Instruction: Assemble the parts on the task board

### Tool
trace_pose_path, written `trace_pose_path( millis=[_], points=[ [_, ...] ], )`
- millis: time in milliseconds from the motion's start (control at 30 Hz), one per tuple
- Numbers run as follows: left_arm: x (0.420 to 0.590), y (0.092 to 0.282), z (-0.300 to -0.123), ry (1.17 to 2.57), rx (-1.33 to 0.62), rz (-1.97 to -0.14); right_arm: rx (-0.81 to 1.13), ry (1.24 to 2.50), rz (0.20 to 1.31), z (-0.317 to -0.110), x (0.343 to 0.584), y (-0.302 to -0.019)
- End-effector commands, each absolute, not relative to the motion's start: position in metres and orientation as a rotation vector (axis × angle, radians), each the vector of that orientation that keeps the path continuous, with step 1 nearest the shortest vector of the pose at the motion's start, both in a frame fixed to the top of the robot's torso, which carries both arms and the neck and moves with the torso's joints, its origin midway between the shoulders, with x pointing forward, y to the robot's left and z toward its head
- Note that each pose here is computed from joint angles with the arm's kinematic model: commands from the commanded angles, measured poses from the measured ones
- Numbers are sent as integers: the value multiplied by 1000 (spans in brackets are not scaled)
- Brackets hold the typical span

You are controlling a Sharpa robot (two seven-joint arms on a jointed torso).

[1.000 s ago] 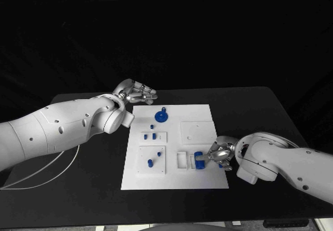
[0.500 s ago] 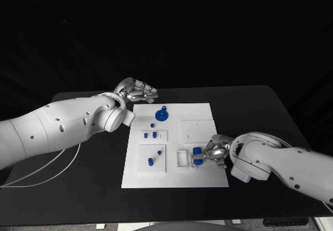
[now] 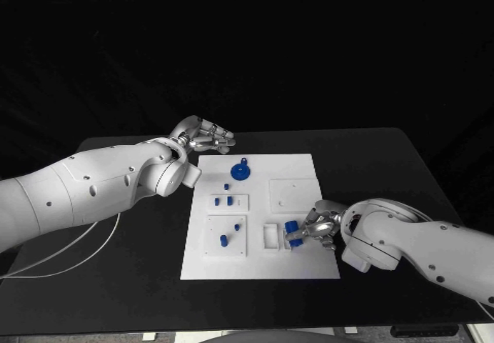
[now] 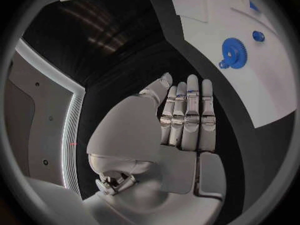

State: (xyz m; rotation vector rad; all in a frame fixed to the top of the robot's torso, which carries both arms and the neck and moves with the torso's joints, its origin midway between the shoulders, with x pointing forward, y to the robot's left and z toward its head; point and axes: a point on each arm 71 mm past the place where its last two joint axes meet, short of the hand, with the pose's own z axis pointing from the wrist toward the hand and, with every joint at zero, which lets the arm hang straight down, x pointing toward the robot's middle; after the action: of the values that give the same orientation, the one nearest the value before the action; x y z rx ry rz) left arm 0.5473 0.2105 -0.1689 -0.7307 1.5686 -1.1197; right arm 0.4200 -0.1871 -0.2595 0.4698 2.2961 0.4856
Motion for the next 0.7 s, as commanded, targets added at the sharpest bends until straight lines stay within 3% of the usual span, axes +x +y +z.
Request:
trace_pose_path(
  millis=[33, 700],
  points=[
    [547, 208, -169, 1574, -731, -1133, 534, 2292, 438, -268, 417, -194],
    [547, 209, -169, 1578, -731, -1131, 546, 2299, 552, -246, 405, -179]
  ],
)
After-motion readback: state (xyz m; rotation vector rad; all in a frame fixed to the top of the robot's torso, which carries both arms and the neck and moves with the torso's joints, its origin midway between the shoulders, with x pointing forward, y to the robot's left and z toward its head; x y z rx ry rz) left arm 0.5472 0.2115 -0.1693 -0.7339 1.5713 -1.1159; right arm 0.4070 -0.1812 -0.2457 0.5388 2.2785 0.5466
